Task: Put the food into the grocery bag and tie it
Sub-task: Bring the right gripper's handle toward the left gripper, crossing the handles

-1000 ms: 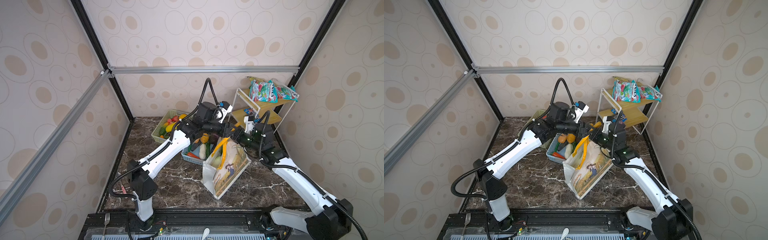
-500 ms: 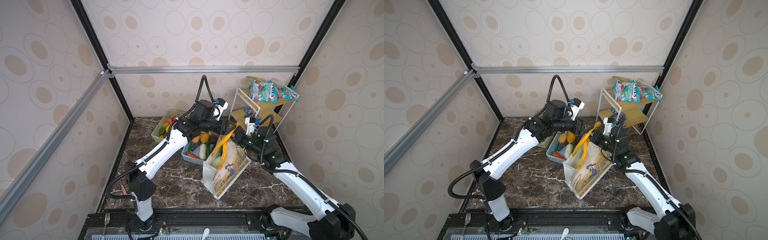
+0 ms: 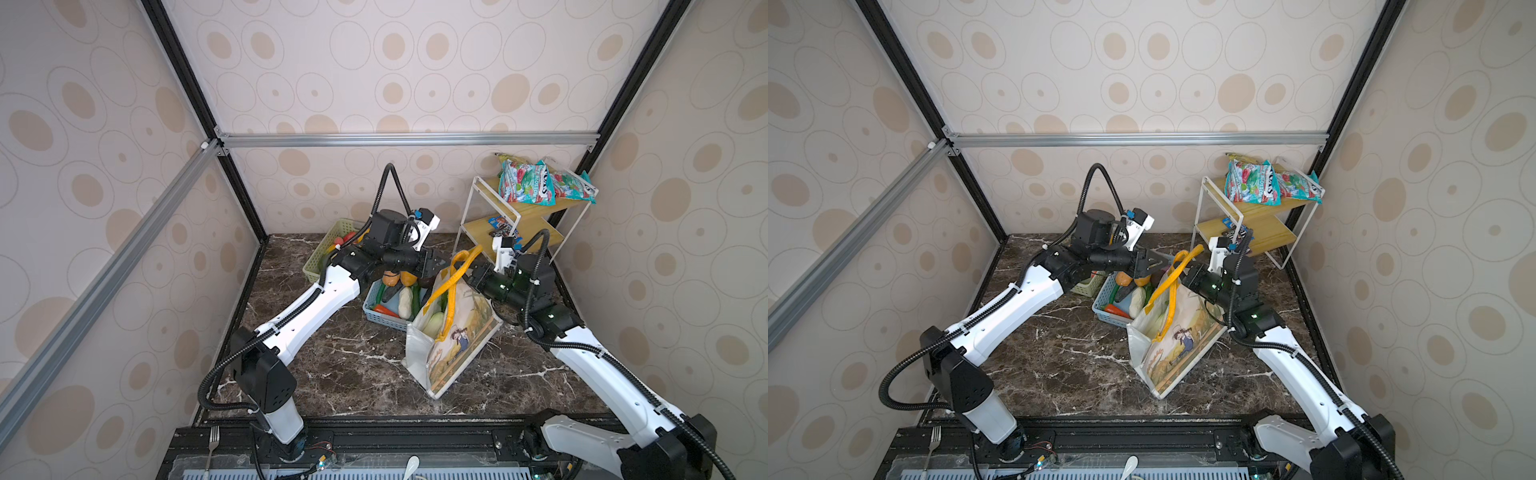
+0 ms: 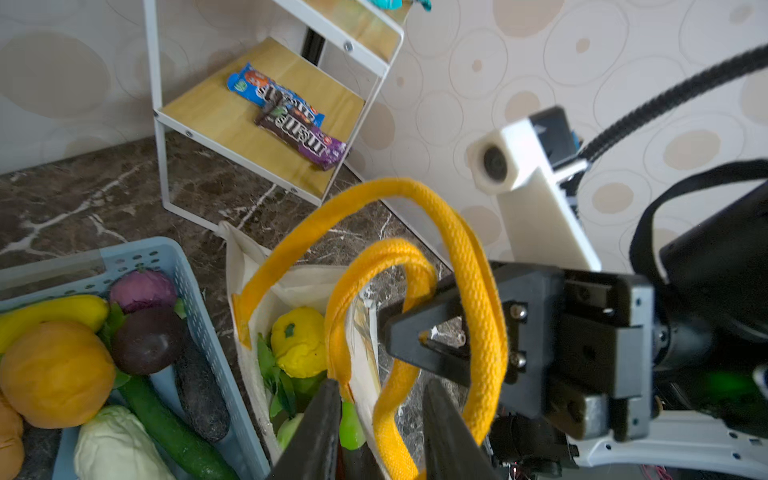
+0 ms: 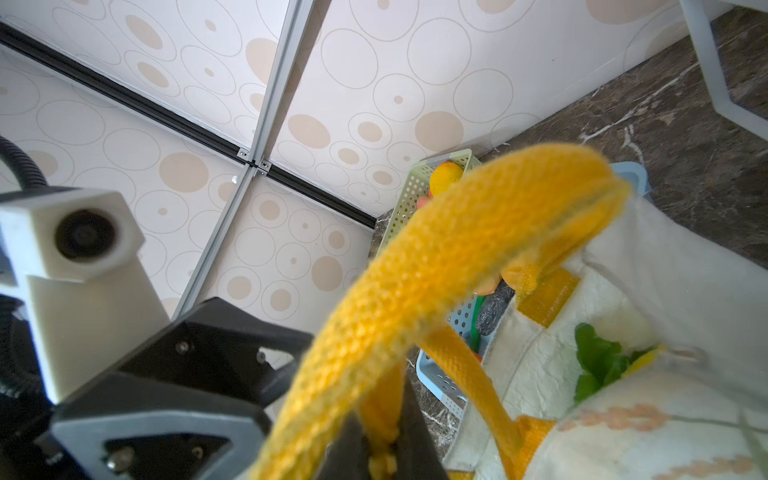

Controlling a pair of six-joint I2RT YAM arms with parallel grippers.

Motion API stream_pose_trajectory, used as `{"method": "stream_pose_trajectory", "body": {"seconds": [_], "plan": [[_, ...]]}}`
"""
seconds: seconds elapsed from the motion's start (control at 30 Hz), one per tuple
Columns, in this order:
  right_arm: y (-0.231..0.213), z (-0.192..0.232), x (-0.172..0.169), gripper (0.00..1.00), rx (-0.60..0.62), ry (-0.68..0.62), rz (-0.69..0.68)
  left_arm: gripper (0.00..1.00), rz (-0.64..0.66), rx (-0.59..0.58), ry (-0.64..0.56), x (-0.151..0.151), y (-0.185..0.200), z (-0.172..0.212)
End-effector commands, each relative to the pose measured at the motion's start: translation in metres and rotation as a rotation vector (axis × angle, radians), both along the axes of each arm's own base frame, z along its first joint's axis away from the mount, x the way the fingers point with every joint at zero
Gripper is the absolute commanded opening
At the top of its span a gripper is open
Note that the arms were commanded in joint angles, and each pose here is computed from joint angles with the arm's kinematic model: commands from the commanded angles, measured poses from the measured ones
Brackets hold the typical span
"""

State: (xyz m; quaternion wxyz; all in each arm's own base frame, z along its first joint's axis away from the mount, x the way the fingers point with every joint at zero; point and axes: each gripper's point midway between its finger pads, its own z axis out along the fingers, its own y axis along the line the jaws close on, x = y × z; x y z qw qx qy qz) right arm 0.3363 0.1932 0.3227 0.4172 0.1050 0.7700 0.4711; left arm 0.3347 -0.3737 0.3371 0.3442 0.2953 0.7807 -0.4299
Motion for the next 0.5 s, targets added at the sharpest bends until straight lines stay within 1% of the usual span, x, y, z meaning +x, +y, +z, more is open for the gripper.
{"method": "stream_pose_trajectory", "body": {"seconds": [0.0, 0.17, 0.3, 0.47], "plan": [[0.0, 0.019, -0.006, 0.11, 0.006, -0.036, 0.006, 0.31, -0.098, -0.027, -0.072, -0.005, -0.01, 0.006], [-0.002, 0.018, -0.008, 0.11, 0.001, -0.031, 0.002, 0.31, -0.159, -0.066, -0.061, -0.012, -0.017, 0.002], [-0.002, 0.019, -0.008, 0.11, 0.007, -0.03, 0.002, 0.33, -0.189, -0.054, -0.057, -0.016, -0.022, -0.005], [0.0, 0.025, -0.006, 0.11, 0.02, -0.036, 0.005, 0.31, -0.25, -0.052, -0.058, -0.025, -0.03, -0.009]]}}
